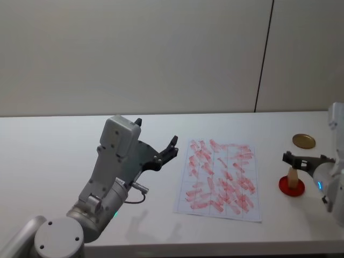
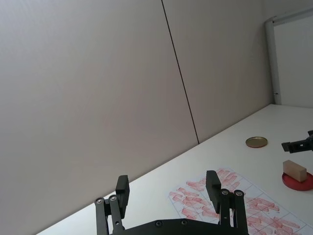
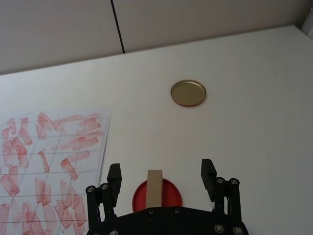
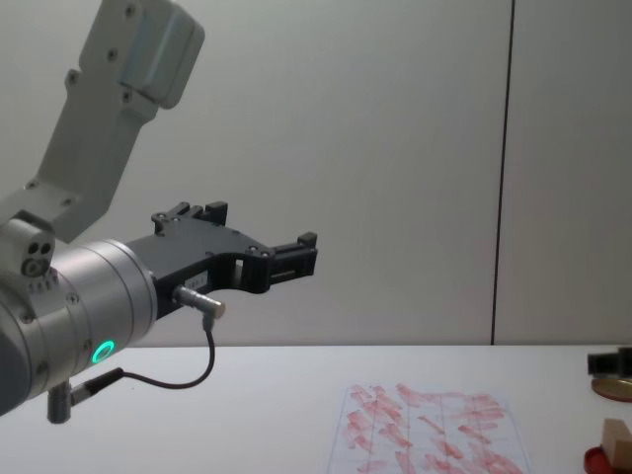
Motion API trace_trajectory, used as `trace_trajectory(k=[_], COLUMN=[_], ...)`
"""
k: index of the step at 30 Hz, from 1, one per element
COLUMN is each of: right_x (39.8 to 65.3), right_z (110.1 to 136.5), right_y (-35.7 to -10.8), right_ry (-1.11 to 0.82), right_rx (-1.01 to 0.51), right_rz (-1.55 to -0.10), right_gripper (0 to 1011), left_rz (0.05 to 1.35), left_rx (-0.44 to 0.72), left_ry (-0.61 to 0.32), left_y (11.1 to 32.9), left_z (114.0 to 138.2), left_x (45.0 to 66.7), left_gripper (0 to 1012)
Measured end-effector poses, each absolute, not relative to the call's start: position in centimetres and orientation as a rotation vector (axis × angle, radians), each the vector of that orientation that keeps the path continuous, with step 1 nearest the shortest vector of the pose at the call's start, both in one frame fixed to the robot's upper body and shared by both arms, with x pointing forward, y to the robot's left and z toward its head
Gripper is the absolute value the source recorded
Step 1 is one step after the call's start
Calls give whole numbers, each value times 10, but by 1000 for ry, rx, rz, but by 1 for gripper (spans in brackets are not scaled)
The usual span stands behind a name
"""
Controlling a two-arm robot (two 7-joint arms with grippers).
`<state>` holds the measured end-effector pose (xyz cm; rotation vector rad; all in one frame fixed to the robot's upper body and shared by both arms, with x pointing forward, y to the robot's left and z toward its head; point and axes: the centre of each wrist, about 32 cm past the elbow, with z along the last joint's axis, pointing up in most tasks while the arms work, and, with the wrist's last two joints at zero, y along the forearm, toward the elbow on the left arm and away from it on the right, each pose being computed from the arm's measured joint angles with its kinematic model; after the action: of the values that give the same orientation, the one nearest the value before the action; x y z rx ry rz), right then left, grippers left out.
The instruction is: Use the one hand to pick up the stamp and affix it onto the A4 paper.
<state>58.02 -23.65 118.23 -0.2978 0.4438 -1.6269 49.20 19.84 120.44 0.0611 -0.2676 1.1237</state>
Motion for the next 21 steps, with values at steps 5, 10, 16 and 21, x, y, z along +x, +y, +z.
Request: trace_trajectory(k=[5,10,16,21], right_x=[590,596,602,604], right_z=[1179,1174,1168,1165], right_y=[-235,-233,-230,-228], right_ry=[501,538,575,591], right_rx=[-344,-378,-418,-437], right_rz=[-1623,-1615,-1602,-1599], right_gripper=[1001,1001,960,856], left_rz=[1124,1124,1124,1124], left_rx=[61,61,61,61], left_ry=[-268,-268,-268,-268], left_y=[198,198,198,198], left_z=[1204,1204,1204,1204], left_x=[492,492,492,492], left_gripper=[993,993,993,993])
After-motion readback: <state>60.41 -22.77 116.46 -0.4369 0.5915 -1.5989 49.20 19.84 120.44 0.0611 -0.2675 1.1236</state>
